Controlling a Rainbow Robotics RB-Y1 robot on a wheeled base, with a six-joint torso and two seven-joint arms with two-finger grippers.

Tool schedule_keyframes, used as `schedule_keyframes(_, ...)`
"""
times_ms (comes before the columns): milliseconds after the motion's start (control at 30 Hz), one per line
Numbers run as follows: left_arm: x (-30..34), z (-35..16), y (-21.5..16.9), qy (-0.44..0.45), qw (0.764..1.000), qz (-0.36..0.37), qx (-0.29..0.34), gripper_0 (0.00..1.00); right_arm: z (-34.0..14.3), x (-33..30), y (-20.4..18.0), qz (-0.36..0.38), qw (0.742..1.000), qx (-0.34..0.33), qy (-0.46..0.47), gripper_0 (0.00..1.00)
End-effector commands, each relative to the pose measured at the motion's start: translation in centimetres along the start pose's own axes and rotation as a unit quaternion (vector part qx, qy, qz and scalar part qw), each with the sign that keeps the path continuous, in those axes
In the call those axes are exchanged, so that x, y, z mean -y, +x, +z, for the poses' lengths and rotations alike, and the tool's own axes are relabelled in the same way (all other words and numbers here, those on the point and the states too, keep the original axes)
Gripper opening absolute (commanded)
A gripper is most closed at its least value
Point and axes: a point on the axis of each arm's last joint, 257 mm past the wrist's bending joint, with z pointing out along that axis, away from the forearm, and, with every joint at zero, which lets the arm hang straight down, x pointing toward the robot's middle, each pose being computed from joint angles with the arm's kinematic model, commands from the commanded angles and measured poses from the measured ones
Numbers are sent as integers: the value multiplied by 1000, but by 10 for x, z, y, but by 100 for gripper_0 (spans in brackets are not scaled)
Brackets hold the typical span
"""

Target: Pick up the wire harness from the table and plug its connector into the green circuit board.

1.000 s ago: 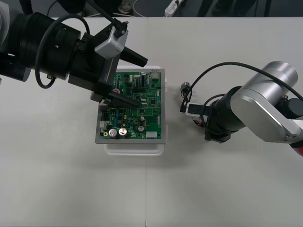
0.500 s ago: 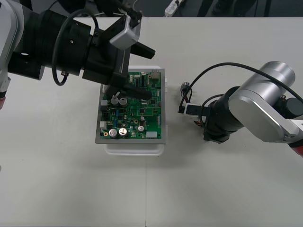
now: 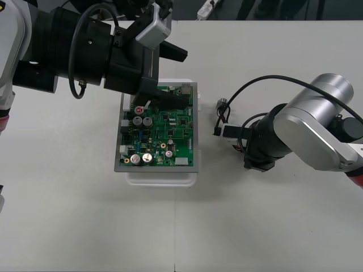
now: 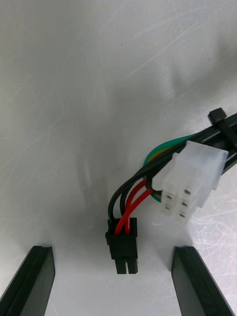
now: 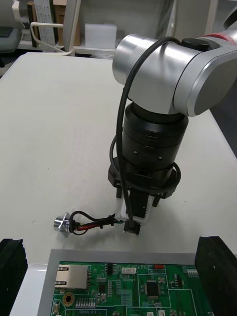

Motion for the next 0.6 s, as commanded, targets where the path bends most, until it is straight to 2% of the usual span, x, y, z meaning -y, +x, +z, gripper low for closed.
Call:
schedule_keyframes(33,-14,5,-31,-21,1000,-2,20,100,-5,9,-4,2,1000,-4,16,69)
schedule_keyframes(600,-15,5,-29,-22,1000,-2,17,100,-5,11,-3,1,1000,-6,19,69)
